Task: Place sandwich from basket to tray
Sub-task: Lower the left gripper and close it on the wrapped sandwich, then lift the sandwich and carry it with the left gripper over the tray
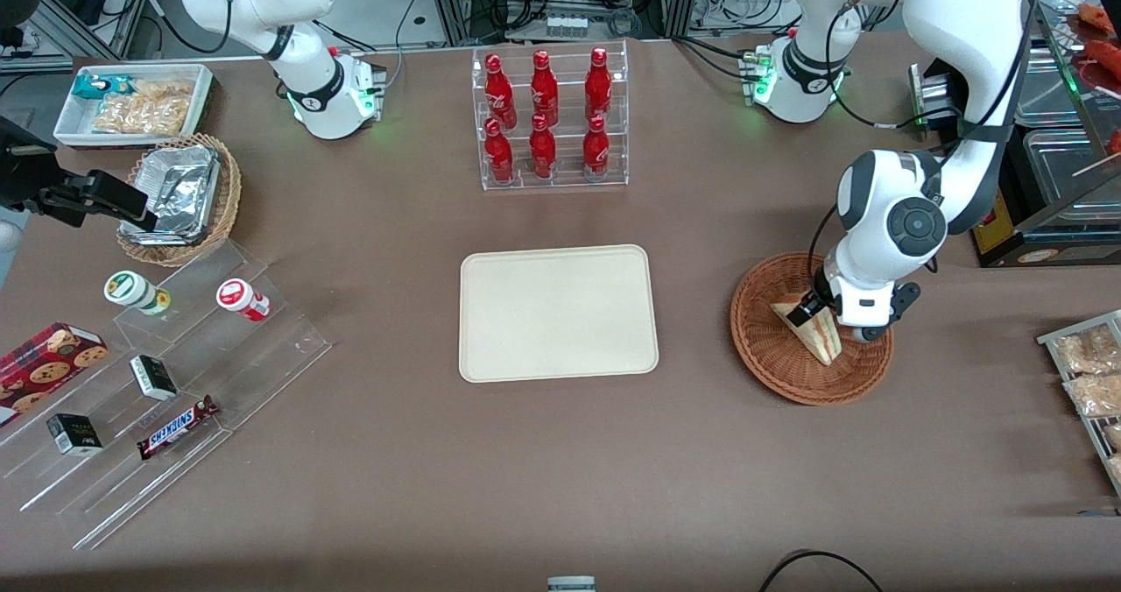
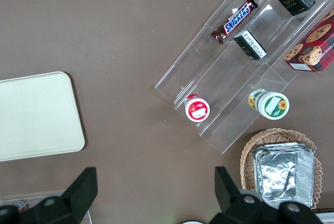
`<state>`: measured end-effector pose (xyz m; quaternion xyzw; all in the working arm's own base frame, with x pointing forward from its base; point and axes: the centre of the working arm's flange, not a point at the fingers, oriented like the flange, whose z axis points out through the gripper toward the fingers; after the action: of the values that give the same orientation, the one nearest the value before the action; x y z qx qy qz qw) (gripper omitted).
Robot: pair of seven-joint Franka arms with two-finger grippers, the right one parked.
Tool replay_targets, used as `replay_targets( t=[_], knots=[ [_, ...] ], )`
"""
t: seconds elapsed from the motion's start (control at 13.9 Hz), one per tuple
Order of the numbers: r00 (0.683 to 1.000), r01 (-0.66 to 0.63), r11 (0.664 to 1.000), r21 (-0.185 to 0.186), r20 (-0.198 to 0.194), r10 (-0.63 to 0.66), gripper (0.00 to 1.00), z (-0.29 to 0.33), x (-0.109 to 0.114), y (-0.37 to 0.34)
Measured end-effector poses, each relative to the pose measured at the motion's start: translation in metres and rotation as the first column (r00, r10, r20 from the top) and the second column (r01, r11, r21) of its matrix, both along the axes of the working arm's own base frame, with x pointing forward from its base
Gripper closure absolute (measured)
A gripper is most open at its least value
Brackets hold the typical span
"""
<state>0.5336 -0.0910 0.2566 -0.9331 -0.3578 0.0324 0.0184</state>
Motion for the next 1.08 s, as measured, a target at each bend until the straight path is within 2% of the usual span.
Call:
replay_targets(
  t=[0.29, 0.36, 0.43, 0.65, 0.72, 0.86, 0.94, 1.08],
  knots=[
    [0.997, -0.077, 0.997, 0.002, 0.01, 0.077, 0.59, 0.001, 0.011, -0.003],
    [0.997, -0.073, 0.997, 0.003, 0.005, 0.073, 0.65, 0.004, 0.014, -0.003],
    [0.998, -0.054, 0.999, 0.008, -0.017, 0.054, 0.7, 0.01, 0.017, -0.003],
    [0.986, 0.126, 0.992, -0.002, -0.108, -0.125, 0.75, 0.045, 0.033, -0.008],
    [0.968, 0.212, 0.977, -0.018, -0.133, -0.212, 0.76, 0.056, 0.035, -0.012],
    [0.901, 0.392, 0.918, -0.062, -0.174, -0.397, 0.77, 0.07, 0.034, -0.029],
    [0.866, 0.461, 0.884, -0.079, -0.179, -0.468, 0.81, 0.072, 0.031, -0.043],
    [0.817, 0.542, 0.836, -0.088, -0.176, -0.548, 0.85, 0.072, 0.022, -0.082]
  ],
)
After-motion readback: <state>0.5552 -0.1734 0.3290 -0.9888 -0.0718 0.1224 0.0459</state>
